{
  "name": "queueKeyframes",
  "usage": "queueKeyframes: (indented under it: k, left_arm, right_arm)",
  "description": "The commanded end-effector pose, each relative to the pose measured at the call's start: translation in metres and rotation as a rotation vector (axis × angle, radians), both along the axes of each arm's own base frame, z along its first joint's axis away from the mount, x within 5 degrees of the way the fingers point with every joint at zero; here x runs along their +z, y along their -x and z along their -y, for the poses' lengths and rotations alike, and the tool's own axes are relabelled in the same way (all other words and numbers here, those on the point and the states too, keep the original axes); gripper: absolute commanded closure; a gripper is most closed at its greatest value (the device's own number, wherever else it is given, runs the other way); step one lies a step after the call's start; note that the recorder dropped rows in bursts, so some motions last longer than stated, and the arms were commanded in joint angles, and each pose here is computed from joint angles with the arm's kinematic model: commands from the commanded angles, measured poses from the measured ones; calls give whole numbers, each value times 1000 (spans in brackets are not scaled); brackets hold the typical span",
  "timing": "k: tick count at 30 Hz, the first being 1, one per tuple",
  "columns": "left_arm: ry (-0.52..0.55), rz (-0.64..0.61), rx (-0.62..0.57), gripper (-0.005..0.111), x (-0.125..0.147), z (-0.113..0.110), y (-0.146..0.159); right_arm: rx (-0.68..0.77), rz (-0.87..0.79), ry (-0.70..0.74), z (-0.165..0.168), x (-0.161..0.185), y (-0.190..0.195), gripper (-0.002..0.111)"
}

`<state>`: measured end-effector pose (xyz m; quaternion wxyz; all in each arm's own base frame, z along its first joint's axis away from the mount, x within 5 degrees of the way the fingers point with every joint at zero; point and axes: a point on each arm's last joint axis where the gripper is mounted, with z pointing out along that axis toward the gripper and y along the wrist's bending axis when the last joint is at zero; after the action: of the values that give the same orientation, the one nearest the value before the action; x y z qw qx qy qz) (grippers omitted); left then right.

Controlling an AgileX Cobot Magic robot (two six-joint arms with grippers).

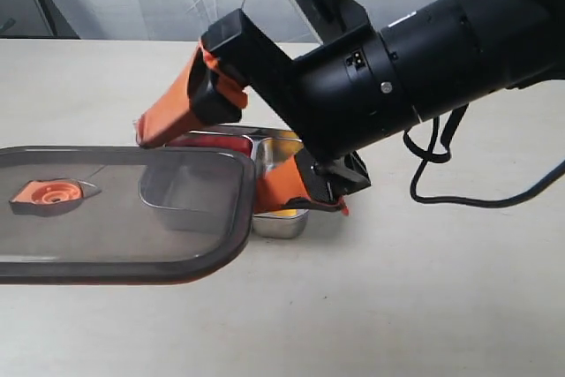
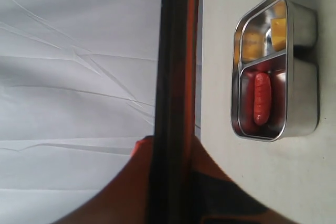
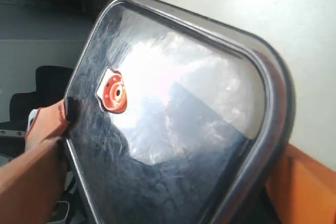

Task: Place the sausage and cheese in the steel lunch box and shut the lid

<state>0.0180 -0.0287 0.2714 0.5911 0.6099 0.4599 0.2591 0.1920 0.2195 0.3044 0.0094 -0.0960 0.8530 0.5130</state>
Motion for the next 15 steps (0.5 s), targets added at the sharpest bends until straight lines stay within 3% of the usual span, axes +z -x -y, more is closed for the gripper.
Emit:
queueKeyframes:
  k: [1,2,3,4,5,9,12,15]
  left_arm:
    - [69,5,-23,107,4,2,3]
    - [73,2,-27,107,4,2,3]
    - [84,-3,-34,107,4,3,4]
    - [89,-8,-38,107,4,3,4]
    - [87,-18,-44,107,3,4,4]
    - [125,-42,-44,107,3,4,5]
    - [193,-78,-28,106,4,4,5]
    - [260,-121,-10,96,4,3,4]
  right_arm:
    - [-4,-53,-53,-6,-2,-6,58]
    - [-12,-62,-56,-7,-4,-7,70]
    - [-20,-68,-47,-8,-8,-10,92]
    - [-17,-55,-46,-9,-10,-11,103]
    - [9,-6,-47,-9,-12,-13,108]
    - [90,133,-63,-9,-11,-12,109]
    - [23,190,-53,-8,-9,-17,109]
    - [-16,221,-51,-6,-5,-19,109]
